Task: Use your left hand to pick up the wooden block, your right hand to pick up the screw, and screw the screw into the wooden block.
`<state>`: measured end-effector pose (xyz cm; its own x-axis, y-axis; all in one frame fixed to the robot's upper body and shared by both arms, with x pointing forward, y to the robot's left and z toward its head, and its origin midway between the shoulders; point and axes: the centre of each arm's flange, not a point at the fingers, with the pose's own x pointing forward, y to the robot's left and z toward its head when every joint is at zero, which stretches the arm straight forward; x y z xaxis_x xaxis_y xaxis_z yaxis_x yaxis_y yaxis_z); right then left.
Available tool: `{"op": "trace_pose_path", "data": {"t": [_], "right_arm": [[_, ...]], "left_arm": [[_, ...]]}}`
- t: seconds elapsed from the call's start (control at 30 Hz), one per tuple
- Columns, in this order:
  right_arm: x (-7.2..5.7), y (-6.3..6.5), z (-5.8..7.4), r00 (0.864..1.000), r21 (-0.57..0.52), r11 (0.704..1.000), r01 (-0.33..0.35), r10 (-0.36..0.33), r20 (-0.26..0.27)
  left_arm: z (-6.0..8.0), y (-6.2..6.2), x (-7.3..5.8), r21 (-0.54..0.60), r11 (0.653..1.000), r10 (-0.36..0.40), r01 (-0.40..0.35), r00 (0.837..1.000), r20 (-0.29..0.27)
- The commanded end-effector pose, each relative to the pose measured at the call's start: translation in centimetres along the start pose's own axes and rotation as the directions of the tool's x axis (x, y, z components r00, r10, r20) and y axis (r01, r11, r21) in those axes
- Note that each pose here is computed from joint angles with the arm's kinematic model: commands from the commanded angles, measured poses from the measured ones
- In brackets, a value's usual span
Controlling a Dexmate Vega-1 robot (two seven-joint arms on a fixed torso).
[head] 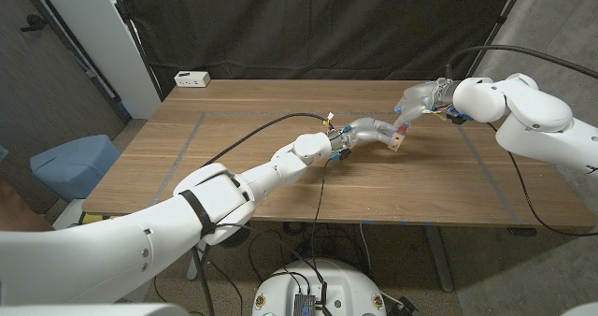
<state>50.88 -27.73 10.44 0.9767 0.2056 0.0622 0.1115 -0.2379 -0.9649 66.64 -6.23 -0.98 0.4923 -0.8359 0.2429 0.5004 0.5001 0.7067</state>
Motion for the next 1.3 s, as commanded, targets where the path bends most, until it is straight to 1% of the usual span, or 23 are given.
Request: {"op": "trace_pose_path", "data": {"t": [0.03, 0.2, 0.7, 0.97, 1.3], "right_arm": [[0.61, 0.08, 0.09, 1.000, -0.011, 1.000, -0.006, 0.006, -0.013], [0.86, 0.05, 0.08, 1.000, -0.007, 1.000, -0.008, 0.008, -0.014], [1.23, 0.04, 0.01, 0.999, -0.009, 1.000, -0.016, 0.015, -0.047], [1.33, -0.11, -0.03, 0.998, -0.005, 1.000, -0.014, 0.014, -0.063], [1.33, -0.37, -0.07, 0.998, 0.005, 1.000, -0.014, 0.014, -0.068]], "left_arm": [[-0.03, 0.10, 0.01, -0.002, 1.000, 0.000, 0.000, 1.000, -0.002], [-0.03, 0.20, -0.01, -0.002, 1.000, 0.001, -0.001, 1.000, -0.001], [-0.11, 0.38, 0.09, -0.005, 1.000, 0.000, 0.000, 1.000, -0.007], [-0.21, 0.50, 0.05, -0.007, 1.000, 0.009, -0.009, 1.000, -0.008], [-0.28, 0.69, 0.09, -0.007, 1.000, 0.013, -0.013, 1.000, -0.015]]}}
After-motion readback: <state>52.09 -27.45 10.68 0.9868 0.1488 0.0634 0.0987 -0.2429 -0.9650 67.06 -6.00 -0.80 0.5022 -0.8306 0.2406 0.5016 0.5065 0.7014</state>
